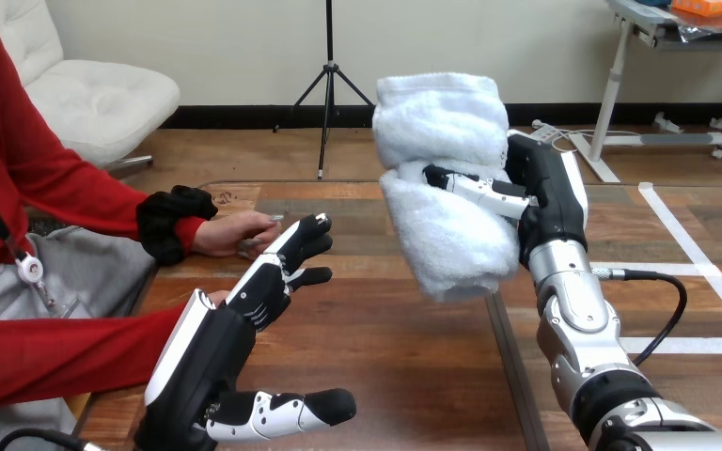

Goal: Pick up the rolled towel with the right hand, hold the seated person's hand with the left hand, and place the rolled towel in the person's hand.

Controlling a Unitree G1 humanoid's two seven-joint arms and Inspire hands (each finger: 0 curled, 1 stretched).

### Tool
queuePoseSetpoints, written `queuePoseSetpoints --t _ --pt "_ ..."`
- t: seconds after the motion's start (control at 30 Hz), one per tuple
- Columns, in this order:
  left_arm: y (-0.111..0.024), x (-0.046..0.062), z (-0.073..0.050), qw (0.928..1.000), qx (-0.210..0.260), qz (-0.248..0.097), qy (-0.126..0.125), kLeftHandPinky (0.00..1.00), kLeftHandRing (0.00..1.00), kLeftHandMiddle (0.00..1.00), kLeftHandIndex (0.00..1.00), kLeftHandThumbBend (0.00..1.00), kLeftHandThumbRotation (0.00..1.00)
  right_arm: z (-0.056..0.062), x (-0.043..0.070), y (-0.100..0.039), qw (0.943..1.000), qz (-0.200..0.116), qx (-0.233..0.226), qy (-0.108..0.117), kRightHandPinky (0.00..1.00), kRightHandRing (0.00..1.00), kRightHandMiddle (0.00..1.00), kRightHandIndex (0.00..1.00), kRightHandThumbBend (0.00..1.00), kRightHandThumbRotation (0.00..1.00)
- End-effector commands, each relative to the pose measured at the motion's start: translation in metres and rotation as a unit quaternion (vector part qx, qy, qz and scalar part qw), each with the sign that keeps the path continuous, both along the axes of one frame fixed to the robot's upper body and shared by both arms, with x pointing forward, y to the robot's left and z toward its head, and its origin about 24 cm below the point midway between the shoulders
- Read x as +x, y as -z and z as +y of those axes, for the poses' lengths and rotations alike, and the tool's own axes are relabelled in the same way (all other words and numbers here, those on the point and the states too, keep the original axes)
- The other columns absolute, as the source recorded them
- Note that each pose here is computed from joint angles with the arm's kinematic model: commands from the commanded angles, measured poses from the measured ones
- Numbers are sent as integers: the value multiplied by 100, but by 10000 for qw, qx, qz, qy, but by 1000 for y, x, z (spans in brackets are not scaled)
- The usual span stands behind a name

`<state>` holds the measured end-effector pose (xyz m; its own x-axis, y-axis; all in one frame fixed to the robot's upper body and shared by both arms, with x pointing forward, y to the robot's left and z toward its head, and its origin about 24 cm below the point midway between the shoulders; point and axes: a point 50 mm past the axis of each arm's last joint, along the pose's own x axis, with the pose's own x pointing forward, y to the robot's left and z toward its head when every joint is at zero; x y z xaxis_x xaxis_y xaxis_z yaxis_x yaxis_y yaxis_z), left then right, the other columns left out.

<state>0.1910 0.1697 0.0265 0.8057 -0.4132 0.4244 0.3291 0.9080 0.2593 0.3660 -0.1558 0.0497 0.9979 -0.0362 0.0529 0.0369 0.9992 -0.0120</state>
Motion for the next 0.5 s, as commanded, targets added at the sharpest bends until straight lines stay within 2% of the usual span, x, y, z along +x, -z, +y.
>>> queuePoseSetpoints --t 0.0,0.2,0.47 --pt "-12 3 2 9992 28 -356 -189 82 91 94 92 100 50 -4 6 -29 9970 -778 8 26 36 40 46 40 74 0" --pt "-12 2 3 9984 126 -306 -448 81 91 93 92 100 50 -5 2 -28 9957 -916 -86 -50 37 41 46 40 73 0" --pt "-13 -1 7 9932 662 -253 -923 83 91 93 92 100 51 -8 -4 -27 9933 -1129 -36 -229 38 41 46 40 72 0"
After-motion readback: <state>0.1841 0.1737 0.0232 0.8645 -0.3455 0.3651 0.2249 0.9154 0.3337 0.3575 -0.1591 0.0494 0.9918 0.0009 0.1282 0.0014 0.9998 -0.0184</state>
